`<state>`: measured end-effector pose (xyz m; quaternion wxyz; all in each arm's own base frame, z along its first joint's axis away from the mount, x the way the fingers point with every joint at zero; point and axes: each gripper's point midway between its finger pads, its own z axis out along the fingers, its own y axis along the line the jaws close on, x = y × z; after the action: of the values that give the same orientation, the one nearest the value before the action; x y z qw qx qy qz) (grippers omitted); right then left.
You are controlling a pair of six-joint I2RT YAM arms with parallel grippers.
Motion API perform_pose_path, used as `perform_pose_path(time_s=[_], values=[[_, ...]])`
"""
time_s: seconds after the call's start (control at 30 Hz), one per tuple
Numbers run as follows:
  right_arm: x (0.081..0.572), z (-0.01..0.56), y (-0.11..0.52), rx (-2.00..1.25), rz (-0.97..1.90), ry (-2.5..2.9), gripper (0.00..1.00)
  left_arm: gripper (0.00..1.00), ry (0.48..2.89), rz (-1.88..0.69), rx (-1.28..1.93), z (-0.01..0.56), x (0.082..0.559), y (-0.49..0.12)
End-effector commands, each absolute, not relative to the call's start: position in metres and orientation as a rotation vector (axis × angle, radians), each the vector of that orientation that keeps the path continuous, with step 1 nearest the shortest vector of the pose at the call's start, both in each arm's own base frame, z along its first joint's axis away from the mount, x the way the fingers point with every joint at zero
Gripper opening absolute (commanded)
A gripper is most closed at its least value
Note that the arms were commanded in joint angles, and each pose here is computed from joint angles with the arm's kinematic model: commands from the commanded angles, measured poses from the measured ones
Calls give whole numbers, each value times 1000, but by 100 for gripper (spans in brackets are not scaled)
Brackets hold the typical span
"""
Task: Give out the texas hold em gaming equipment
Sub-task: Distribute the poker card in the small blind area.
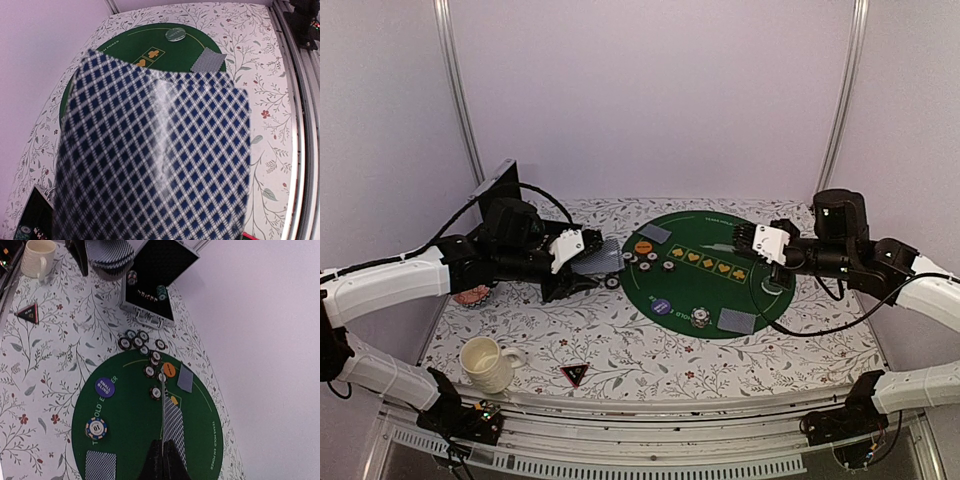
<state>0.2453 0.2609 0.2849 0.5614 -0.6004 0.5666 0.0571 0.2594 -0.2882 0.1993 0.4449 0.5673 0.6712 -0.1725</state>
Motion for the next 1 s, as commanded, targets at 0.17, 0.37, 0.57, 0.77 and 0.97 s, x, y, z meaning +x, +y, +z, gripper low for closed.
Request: perform_pose_path(time_s=[0.17, 0.37, 0.57, 0.77, 0.97], values=[[250, 158, 203, -1727, -91, 1532, 1, 39, 1660, -453, 1404, 199, 259, -290], [261, 122, 203, -1863, -120, 1445, 1, 39, 1659, -457, 1409, 198, 258, -291], [273, 91, 206, -1935, -113, 1402, 1, 39, 1658, -459, 1411, 198, 257, -290], [271, 78, 213, -1970, -69, 1352, 2, 39, 1662, -452, 1413, 196, 258, -290], [254, 64, 208, -2051, -21, 1338, 2, 39, 1665, -450, 1414, 195, 259, -290]])
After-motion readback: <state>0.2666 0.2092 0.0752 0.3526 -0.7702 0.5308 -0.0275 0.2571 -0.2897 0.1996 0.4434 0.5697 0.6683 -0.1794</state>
